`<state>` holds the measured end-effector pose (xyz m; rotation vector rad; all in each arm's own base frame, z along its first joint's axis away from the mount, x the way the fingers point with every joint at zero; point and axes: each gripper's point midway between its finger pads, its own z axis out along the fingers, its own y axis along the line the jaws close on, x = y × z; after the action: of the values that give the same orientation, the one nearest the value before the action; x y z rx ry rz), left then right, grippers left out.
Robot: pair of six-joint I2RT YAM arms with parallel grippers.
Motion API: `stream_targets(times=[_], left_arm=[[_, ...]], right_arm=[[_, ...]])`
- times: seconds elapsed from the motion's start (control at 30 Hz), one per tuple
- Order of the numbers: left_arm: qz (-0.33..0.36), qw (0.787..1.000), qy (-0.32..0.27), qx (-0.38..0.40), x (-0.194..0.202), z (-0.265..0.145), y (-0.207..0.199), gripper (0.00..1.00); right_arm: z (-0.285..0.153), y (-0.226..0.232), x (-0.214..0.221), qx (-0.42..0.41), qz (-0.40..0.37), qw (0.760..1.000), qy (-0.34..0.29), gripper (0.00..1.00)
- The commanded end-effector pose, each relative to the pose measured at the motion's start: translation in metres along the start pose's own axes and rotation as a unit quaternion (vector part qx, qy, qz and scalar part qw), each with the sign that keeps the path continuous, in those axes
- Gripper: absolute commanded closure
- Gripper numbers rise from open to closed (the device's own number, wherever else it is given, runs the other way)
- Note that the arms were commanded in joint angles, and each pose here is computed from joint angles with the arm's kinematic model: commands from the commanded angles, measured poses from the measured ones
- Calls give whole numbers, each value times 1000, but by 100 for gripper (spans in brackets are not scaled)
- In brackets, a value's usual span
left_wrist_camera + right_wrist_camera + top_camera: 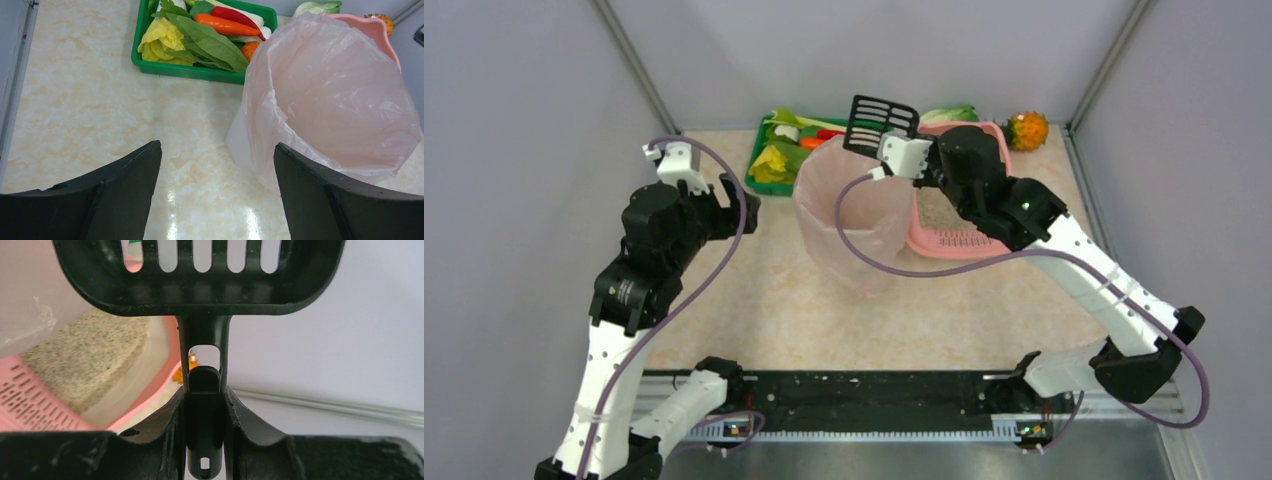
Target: Clean the litter box
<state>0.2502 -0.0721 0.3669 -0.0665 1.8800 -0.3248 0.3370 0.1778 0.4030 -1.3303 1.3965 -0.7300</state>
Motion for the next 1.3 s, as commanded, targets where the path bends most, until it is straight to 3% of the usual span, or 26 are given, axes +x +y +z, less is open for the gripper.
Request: stream_targets(times=[0.0,0.17,0.37,0.57,0.9,1.13,1.27], left_arm=[[-10,1000,-21,19,-13,-1,-9,12],[-12,999,-20,25,-14,-1,-12,12],[-12,999,-18,38,-16,0,-17,12],[-18,997,-13,78,-17,0,-33,12],[-71,970,-26,232,-55,-13,-98,12],[-136,925,-15,354,-80,-30,-145,12],[-154,915,-11,373,-82,-32,-151,13]], right_arm=[[-10,10,16,-56,166,984,11,100],[-13,13,34,-82,287,954,29,100],[-10,24,63,-120,421,897,66,100],[-7,52,70,-175,476,857,94,100],[-45,37,13,-228,462,857,-20,100],[-71,58,-38,-288,392,872,-54,100],[-78,78,-48,-317,353,879,-47,100]])
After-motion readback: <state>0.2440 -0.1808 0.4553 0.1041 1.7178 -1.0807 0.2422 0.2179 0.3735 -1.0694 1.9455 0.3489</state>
